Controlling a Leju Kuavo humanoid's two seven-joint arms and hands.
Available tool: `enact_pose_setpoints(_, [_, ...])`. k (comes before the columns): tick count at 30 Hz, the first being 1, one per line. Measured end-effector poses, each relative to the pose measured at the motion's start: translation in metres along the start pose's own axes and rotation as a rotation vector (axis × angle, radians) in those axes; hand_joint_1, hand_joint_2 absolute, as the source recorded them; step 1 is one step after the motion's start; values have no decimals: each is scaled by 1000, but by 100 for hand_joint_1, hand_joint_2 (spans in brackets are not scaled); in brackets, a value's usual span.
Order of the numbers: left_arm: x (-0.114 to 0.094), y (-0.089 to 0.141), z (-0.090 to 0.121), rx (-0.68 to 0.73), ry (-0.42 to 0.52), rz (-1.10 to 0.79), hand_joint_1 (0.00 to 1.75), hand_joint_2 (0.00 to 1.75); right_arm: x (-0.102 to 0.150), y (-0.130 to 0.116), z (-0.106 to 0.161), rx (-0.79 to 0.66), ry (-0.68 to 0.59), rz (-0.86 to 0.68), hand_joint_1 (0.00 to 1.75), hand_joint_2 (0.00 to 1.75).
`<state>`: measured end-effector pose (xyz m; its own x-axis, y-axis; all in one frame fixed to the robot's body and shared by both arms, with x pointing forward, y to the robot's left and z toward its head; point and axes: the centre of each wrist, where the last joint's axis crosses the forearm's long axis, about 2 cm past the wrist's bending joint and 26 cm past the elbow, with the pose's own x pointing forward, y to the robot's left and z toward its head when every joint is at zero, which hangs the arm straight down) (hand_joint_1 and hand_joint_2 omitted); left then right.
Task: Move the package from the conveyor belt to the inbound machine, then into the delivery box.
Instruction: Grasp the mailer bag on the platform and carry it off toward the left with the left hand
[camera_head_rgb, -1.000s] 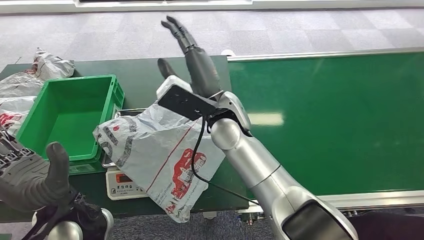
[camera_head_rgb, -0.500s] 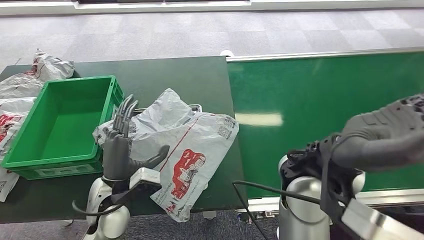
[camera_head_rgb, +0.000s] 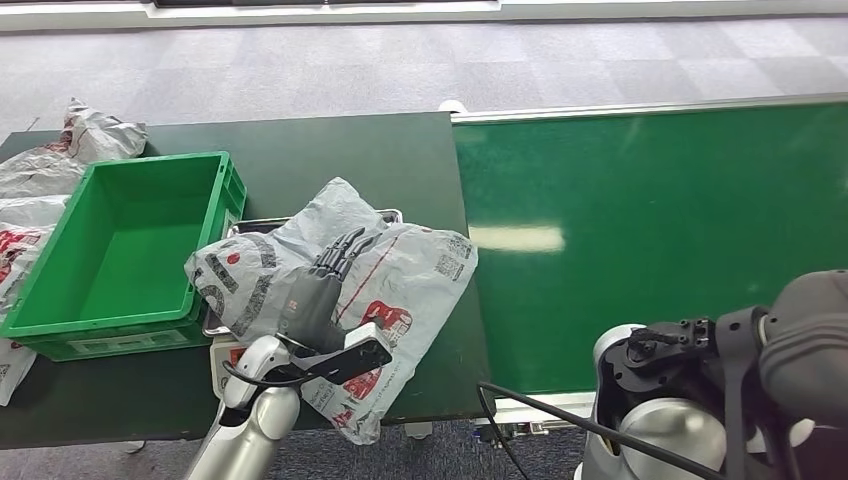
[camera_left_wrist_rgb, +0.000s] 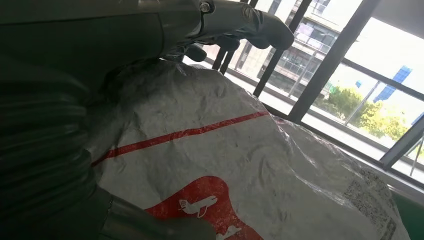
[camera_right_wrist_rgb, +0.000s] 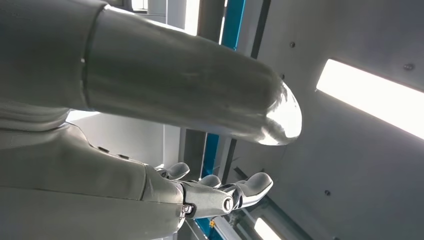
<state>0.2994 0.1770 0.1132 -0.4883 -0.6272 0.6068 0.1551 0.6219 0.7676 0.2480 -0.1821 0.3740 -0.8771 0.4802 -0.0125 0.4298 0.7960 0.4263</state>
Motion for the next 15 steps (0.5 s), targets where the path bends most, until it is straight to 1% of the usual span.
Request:
enact_pose_setpoints(4, [-7,-7,-3,-38,9,16,0,175,0,0,0,0,0,2,0,0])
enact_pose_setpoints(9, [-11,-9,-7,-63,40,3,0,175,0,-1,0,1,-1,4,0,0])
enact_pose_setpoints(10, [-12,-9,-8,-70,55,-11,15,175,0,-1,0,2,-2,4,0,0])
enact_pose_setpoints(13, [-15,-7,-12,-96,105,-74,146,175,-1,-1,0,3,-3,6,0,0])
enact_pose_setpoints(14, [-15,-7,-14,-102,116,-91,175,175,-1,-1,0,4,-4,7,0,0])
enact_pose_setpoints(15, [-16,-6,-15,-104,122,-103,175,175,-1,-1,0,6,-6,9,0,0])
